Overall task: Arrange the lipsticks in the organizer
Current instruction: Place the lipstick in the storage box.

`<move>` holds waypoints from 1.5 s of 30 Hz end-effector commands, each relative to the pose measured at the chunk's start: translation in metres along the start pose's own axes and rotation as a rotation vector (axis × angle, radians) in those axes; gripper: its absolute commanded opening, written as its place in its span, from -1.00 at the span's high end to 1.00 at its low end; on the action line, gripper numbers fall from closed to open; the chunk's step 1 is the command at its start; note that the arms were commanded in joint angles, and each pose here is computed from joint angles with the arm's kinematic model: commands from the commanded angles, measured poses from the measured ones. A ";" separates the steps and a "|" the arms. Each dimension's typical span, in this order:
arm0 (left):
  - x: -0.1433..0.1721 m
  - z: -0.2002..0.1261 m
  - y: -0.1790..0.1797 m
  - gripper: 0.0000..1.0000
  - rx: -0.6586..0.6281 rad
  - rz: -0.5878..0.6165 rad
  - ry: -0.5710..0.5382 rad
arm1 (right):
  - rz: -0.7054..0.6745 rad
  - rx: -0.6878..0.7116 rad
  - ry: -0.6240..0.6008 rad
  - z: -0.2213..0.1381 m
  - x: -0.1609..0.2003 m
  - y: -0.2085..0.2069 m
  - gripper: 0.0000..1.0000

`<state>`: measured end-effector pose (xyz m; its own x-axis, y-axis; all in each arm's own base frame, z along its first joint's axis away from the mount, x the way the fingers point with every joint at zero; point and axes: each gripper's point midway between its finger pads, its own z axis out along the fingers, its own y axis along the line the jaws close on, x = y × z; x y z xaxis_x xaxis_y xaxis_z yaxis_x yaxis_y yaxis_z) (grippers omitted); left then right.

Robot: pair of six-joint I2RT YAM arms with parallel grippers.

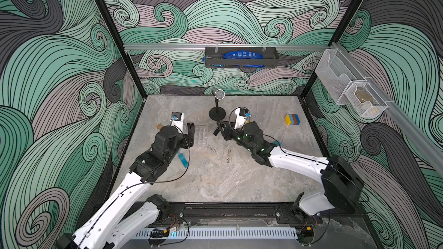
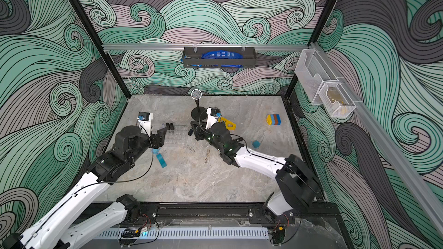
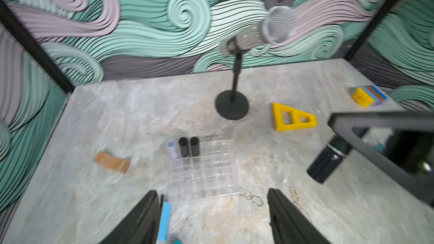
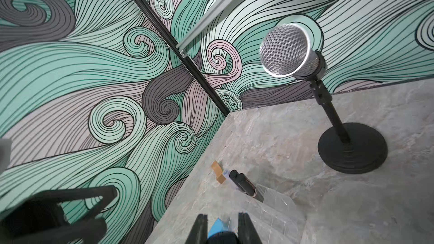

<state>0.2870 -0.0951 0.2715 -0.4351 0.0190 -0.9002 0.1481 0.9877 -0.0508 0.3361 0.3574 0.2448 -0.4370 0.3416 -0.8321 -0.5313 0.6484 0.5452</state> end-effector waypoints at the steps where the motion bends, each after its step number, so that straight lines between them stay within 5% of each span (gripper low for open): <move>1: 0.030 0.005 0.014 -0.47 -0.040 -0.045 0.145 | -0.205 0.011 -0.228 0.017 -0.029 0.017 0.73; 9: 0.041 0.013 0.028 -0.46 -0.069 -0.074 0.151 | -0.353 0.002 -0.186 0.091 0.023 0.015 0.75; 17: 0.052 0.015 0.034 -0.46 -0.098 -0.066 0.162 | -0.362 0.021 -0.131 0.131 0.061 -0.003 0.75; 45: 0.060 0.021 0.030 -0.42 -0.080 -0.072 0.177 | -0.324 0.125 -0.077 0.168 0.084 -0.056 0.75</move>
<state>0.2831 -0.0673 0.2039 -0.6047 -0.0199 -0.7962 0.0437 0.9974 -0.0581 0.4474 0.4652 0.1377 -0.1892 0.1602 -0.9688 -0.5623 0.7911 0.2407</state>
